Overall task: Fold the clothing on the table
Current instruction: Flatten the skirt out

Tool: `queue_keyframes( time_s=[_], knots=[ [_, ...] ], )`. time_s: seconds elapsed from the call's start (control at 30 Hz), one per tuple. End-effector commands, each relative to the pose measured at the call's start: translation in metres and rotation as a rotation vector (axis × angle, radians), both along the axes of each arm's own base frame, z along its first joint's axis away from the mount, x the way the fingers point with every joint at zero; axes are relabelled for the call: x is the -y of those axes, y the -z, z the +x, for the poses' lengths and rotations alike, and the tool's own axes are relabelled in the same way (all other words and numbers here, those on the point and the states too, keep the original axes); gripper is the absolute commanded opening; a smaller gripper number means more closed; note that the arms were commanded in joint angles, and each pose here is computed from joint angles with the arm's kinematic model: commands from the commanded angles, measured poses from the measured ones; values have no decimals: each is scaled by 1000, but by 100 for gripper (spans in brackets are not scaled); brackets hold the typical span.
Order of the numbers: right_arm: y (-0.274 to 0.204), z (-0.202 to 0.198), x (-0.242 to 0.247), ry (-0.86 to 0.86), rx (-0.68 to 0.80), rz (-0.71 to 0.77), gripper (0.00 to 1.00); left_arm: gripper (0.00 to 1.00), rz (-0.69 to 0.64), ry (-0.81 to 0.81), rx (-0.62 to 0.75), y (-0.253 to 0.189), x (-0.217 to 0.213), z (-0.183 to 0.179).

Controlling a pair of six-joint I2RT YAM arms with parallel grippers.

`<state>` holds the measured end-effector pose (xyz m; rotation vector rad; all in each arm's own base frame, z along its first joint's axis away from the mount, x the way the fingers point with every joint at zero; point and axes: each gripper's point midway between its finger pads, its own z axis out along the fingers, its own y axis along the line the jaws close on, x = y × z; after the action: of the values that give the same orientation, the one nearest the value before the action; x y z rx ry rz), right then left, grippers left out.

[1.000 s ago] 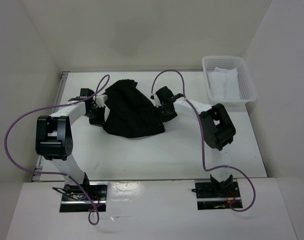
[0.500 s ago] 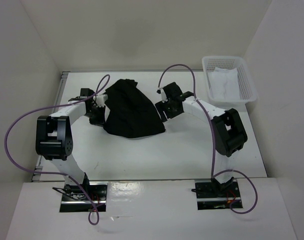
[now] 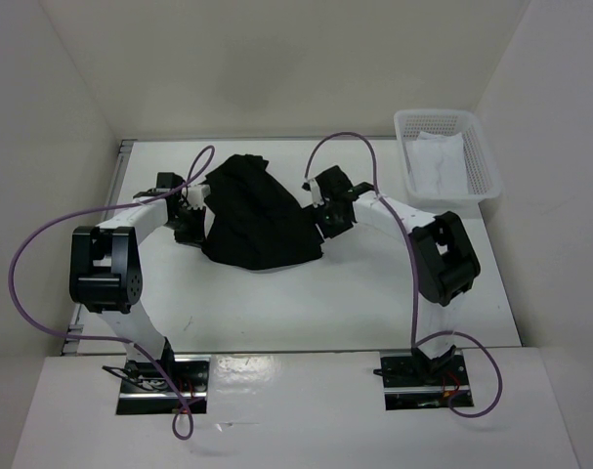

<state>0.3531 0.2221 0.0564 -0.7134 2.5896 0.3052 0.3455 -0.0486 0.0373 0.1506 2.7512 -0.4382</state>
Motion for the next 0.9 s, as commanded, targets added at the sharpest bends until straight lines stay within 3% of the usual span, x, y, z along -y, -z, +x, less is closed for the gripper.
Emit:
queue_keyframes(
  time_s=[0.0, 0.47, 0.87],
  knots=[
    [16, -14, -11, -39, -53, -7, 71, 0, -9, 3, 3, -5, 3, -4],
    [47, -19, -1, -8, -90, -104, 67, 0, 8, -3, -5, -2, 0, -9],
    [50, -31, -17, -77, -113, -80, 44, 0, 8, 7, -15, 0, 3, -10]
  ],
)
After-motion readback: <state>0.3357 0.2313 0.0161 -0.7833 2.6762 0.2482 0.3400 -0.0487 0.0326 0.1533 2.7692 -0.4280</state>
